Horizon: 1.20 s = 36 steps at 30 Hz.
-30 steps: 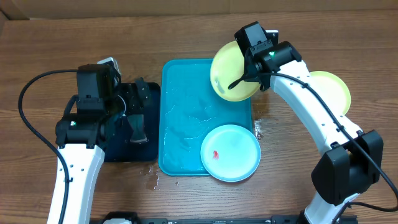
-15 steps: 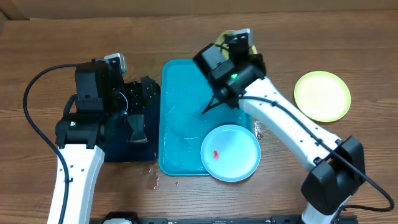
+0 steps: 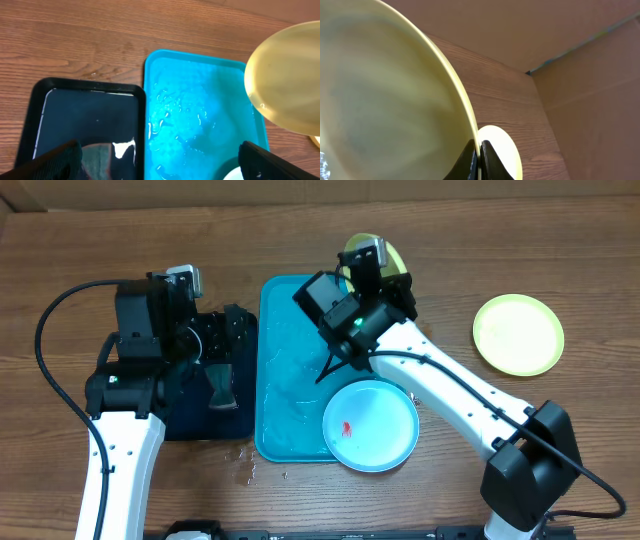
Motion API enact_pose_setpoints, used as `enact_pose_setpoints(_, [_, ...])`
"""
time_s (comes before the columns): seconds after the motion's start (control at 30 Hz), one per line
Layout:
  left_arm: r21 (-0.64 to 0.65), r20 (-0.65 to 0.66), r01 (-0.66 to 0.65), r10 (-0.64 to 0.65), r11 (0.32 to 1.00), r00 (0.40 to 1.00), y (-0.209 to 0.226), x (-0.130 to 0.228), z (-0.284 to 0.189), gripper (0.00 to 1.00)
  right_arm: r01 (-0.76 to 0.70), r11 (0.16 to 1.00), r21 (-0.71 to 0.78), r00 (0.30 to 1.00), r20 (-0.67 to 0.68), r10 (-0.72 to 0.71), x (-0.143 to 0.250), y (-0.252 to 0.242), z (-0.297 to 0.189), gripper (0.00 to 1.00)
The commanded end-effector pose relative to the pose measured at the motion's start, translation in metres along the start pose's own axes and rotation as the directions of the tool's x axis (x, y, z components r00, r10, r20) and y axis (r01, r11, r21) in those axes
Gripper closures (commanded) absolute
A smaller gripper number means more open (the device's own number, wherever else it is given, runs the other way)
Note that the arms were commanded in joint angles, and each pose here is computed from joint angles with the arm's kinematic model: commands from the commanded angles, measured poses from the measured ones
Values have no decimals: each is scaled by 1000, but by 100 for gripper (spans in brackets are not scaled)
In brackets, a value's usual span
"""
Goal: Clean dirty plates on tray and stack at the side
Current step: 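Lift the yellow plate upright with the right gripper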
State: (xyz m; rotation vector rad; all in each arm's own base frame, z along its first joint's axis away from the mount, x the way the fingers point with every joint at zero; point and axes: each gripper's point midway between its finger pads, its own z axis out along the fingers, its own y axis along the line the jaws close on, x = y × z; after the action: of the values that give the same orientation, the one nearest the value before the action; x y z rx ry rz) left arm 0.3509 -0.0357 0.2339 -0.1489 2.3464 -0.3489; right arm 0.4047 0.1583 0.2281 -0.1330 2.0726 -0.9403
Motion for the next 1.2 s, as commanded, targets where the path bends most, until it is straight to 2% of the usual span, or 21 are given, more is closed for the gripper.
enact_pose_setpoints(0.0, [21,31,-37,37,999,999,-1,-10,-8,0,10,999,43,999,47,-12,-2,-5,-9,96])
enact_pose_setpoints(0.2, [17,33,-36,35,999,999,1,-11,-8,0,58,983,172,991,108,-77,-14,-17,-14,96])
enact_pose_setpoints(0.63, [17,34,-42,41,999,999,1,-11,-8,0,77,974,212,986,129,-106,-23,-21,-19,96])
enact_pose_setpoints(0.87, [17,33,-44,43,999,998,1,-11,-8,0,136,976,171,977,142,-161,-29,-8,-25,96])
enact_pose_setpoints(1.17, [16,30,-43,43,999,999,1,-10,-8,1,140,980,142,975,152,-162,-30,-2,-29,96])
